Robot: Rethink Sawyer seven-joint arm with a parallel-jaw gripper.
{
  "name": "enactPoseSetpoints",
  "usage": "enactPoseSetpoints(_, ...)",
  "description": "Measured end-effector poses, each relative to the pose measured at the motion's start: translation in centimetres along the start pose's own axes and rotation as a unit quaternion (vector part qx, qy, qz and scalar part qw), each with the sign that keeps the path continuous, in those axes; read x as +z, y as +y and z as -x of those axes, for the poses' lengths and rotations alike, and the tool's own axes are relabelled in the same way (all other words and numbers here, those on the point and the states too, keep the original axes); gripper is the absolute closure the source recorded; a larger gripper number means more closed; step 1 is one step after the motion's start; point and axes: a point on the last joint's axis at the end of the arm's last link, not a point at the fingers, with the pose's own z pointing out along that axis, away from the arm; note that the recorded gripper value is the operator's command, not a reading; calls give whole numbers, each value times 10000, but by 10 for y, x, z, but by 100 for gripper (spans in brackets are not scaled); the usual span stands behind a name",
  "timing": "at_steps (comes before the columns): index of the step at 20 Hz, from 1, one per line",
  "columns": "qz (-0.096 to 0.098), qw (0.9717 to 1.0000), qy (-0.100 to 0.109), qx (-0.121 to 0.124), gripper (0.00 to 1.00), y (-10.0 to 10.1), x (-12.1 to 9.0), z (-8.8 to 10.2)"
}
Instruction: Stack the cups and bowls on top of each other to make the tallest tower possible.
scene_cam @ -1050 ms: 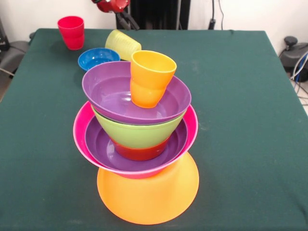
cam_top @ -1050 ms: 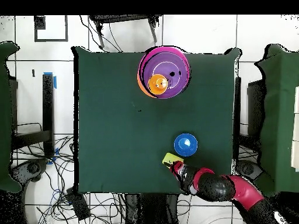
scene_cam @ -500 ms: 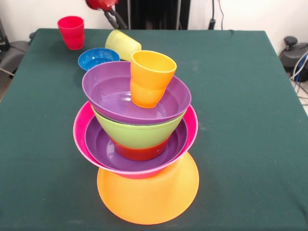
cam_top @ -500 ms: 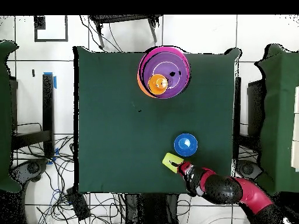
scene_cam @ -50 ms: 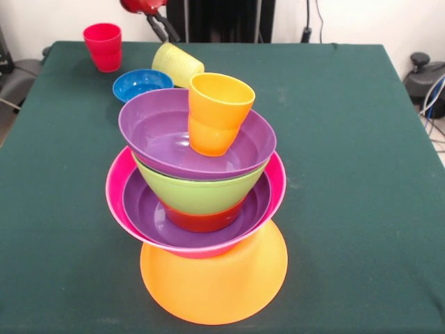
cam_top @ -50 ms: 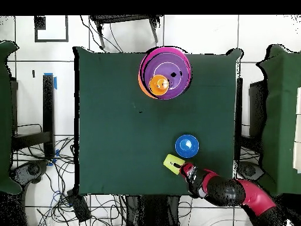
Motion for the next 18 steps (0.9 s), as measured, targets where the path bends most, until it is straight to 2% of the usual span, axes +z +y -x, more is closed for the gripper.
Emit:
enactPoseSetpoints(6,27,10000,17,14,0,1,2,1)
enactPoseSetpoints(18,42,9999,-75,70,0,-3,-3,9)
